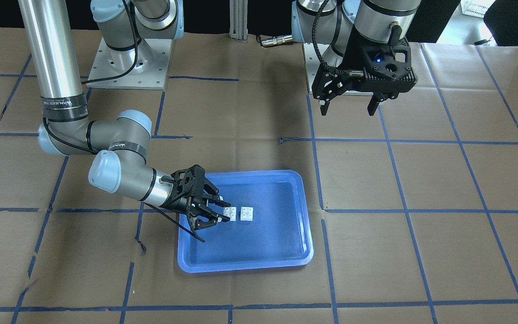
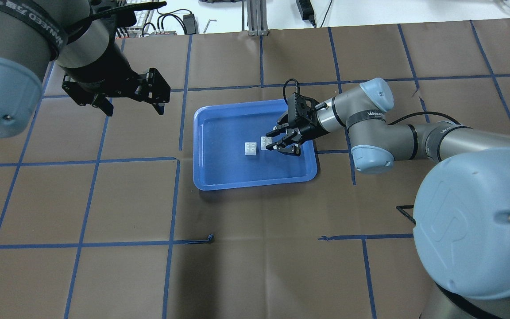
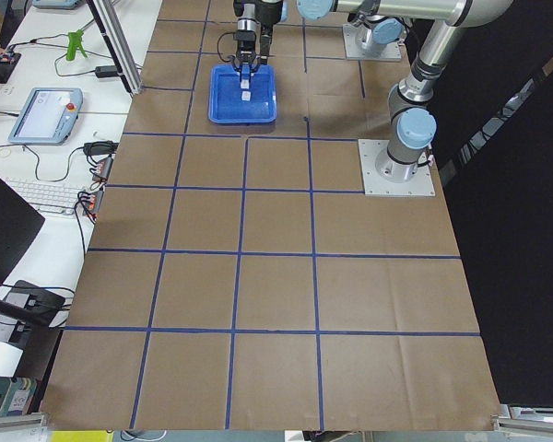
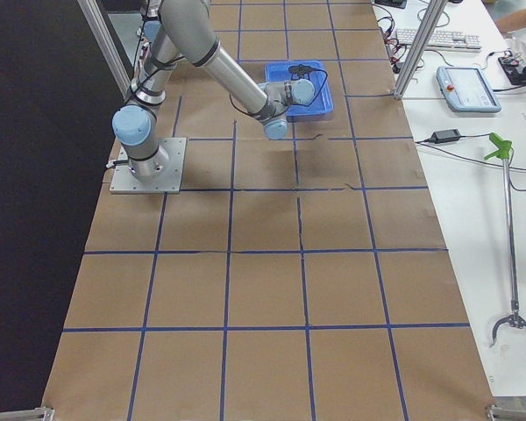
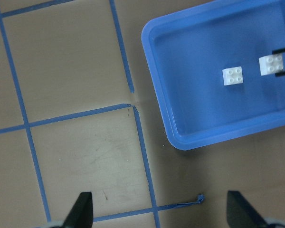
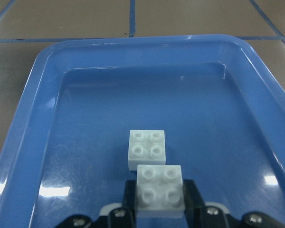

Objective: Assemble white blocks and place on blue tray

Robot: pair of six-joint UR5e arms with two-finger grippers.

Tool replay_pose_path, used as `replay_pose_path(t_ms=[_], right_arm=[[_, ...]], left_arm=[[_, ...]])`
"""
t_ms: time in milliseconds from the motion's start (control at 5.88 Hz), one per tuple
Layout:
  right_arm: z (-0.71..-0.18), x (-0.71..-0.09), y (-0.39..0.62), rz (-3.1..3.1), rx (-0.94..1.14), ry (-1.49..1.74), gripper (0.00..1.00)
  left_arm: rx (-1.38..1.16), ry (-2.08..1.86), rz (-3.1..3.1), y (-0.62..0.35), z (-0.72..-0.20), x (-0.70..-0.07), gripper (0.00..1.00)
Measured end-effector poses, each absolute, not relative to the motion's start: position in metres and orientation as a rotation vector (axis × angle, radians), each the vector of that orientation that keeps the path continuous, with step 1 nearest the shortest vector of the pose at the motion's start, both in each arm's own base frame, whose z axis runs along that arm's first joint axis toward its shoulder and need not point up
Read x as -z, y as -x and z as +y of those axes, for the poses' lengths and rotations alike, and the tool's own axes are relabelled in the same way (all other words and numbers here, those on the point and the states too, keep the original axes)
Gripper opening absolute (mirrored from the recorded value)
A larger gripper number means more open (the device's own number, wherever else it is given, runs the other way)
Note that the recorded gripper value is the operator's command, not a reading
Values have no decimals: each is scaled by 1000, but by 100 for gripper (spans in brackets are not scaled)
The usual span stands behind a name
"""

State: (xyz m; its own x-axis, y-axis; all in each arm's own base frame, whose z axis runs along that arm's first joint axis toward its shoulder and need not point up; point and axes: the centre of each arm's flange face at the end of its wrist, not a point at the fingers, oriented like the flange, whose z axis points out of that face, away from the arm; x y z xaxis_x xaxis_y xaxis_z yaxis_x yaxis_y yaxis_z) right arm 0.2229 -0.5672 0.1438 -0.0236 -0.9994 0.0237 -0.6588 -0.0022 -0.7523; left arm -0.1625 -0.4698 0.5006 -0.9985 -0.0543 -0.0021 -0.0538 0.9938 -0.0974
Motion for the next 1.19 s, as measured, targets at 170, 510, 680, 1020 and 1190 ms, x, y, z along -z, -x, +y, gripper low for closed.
replay_pose_path(t_ms=[170,510,680,1020,1190], right_arm=[[-567,-138,-224,1737,810,1711,34],[-565,-135,-231,1724,802,1719,34],[-563,-135,-236,1717,798,1723,34],[-562,-135,-237,1714,795,1725,36],[-562,-135,-238,1714,795,1725,36]], left_arm=[[161,155,3132,162,-469,-503,99],[177,190,3134,163,-468,-504,99],[186,193,3134,162,-468,-505,99],[194,193,3133,162,-468,-507,99],[200,192,3133,162,-468,-508,99]])
